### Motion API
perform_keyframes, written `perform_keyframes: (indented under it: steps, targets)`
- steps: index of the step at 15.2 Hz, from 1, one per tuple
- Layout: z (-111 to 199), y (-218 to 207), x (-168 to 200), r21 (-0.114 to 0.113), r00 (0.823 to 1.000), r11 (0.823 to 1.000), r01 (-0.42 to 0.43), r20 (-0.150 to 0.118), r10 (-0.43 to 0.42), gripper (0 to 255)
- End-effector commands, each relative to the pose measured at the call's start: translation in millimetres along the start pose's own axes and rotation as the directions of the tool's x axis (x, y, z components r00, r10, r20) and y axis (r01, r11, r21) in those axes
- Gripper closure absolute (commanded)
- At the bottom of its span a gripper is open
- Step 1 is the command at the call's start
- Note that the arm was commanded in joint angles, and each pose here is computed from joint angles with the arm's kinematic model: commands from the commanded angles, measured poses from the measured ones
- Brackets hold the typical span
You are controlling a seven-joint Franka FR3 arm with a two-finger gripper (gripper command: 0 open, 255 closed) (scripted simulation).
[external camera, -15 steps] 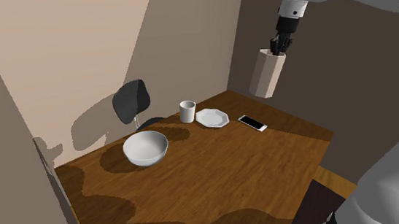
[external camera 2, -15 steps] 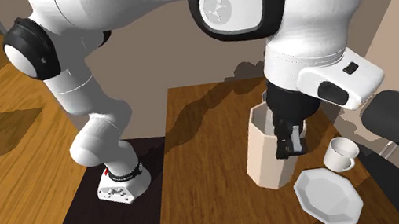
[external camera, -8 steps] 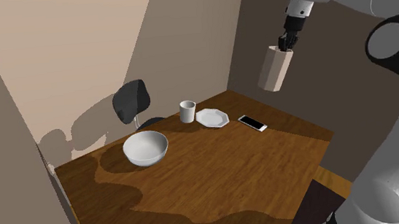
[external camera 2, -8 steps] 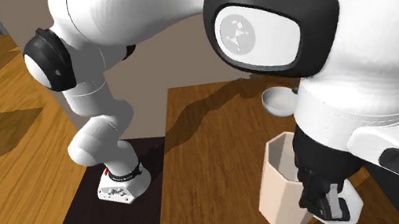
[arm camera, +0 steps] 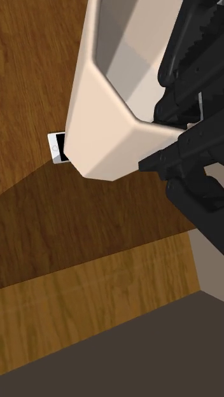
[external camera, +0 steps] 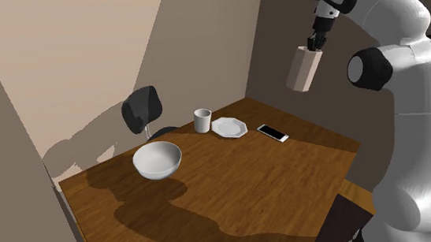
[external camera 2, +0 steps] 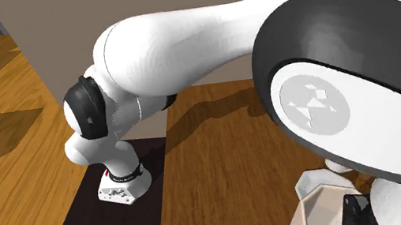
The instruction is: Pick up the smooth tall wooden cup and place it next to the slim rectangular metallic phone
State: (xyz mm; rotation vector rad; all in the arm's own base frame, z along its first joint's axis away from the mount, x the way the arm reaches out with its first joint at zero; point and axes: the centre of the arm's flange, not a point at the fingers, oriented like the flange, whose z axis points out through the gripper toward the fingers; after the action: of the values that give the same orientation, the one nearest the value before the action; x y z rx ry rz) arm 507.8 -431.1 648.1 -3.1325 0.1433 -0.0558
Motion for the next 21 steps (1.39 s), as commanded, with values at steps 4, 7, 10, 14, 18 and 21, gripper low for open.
perform_keyframes:
  steps: [4, 7, 10, 14, 18, 21]
  targets:
    - [23.4, 8.6, 2.5, 0.001, 1.0, 1.0, 0.004, 0.001, -0.004, 255]
    - [39.2, 8.7, 2.0, 0.001, 1.0, 1.0, 0.004, 0.001, -0.004, 255]
    - [55.1, 8.8, 1.4, 0.001, 1.0, 1.0, 0.004, 0.001, -0.004, 255]
    - [76.2, 8.9, 0.7, 0.001, 1.0, 1.0, 0.004, 0.001, -0.004, 255]
    - [97.3, 9.1, -0.1, 0.001, 1.0, 1.0, 0.004, 0.001, -0.004, 255]
    - [113.1, 9.2, -0.6, 0.001, 1.0, 1.0, 0.004, 0.001, -0.004, 255]
